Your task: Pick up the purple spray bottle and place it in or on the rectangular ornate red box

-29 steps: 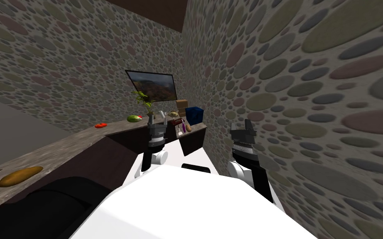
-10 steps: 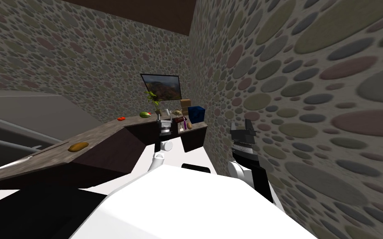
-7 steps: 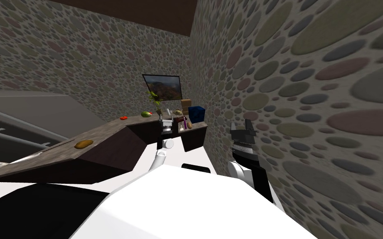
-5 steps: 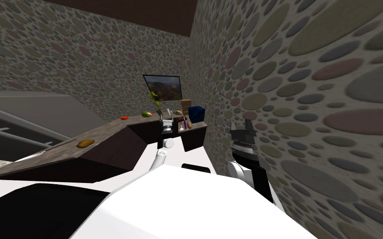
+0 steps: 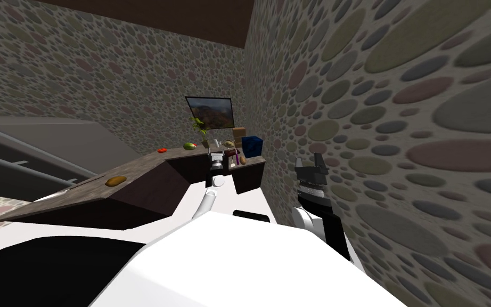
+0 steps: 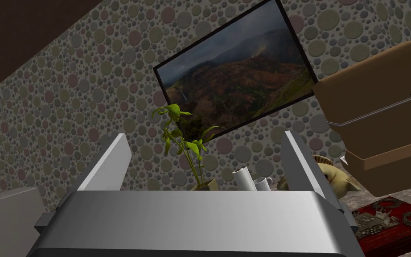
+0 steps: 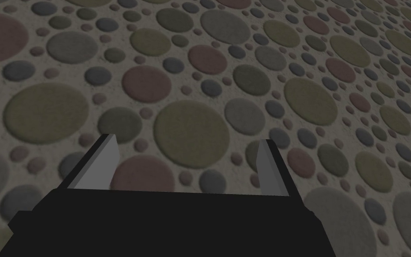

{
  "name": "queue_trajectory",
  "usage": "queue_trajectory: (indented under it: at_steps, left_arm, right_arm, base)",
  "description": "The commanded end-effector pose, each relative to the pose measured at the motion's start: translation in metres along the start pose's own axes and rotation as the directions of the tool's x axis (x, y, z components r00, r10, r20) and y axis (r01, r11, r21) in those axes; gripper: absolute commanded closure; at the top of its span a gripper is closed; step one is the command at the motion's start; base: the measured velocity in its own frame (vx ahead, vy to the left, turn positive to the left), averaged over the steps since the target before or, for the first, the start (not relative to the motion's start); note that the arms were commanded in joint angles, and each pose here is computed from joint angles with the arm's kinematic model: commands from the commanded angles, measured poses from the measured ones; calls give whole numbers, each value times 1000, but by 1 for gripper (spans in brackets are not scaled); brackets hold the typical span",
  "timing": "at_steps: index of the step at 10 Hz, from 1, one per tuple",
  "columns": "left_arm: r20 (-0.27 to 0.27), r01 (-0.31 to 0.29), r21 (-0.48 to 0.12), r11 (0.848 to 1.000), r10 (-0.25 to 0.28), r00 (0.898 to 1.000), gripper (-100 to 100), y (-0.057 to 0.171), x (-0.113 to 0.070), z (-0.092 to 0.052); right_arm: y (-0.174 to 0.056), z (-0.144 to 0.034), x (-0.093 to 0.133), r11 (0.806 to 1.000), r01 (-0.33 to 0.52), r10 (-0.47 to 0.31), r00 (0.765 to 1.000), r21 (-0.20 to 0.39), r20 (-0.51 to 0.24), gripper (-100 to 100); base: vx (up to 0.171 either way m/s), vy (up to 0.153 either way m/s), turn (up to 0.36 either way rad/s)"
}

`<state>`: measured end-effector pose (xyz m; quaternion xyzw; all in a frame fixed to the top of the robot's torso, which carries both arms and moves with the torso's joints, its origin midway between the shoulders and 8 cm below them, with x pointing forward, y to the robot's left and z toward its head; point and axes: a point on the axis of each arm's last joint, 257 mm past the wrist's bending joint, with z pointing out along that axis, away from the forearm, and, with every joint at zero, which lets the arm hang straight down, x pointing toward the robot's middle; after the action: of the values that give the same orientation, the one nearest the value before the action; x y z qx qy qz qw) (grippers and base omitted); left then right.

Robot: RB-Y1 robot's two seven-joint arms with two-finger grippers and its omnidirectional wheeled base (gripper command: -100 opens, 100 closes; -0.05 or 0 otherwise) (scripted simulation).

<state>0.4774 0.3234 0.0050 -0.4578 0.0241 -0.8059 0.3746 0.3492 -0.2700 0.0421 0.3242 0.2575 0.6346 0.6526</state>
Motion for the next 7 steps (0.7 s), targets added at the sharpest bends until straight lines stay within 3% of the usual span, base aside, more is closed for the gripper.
queue_trajectory:
  at_steps: [1,5,7]
  left_arm:
    - [26,34,-10,999,-34,999,-100,12,-8,7]
    - [76,106,-16,994,-105,992,-100,24,-23,12]
    - [114,151,-22,988,-147,983,-100,37,-33,17]
  right_arm:
    - [0,0,0,1000,0,0,1000,0,0,0]
    - [0,0,0,1000,0,0,1000,0,0,0]
    - [0,0,0,1000,0,0,1000,0,0,0]
  base:
    - [-15,-24,37]
    - [-19,-25,17]
    - [-12,-26,19]
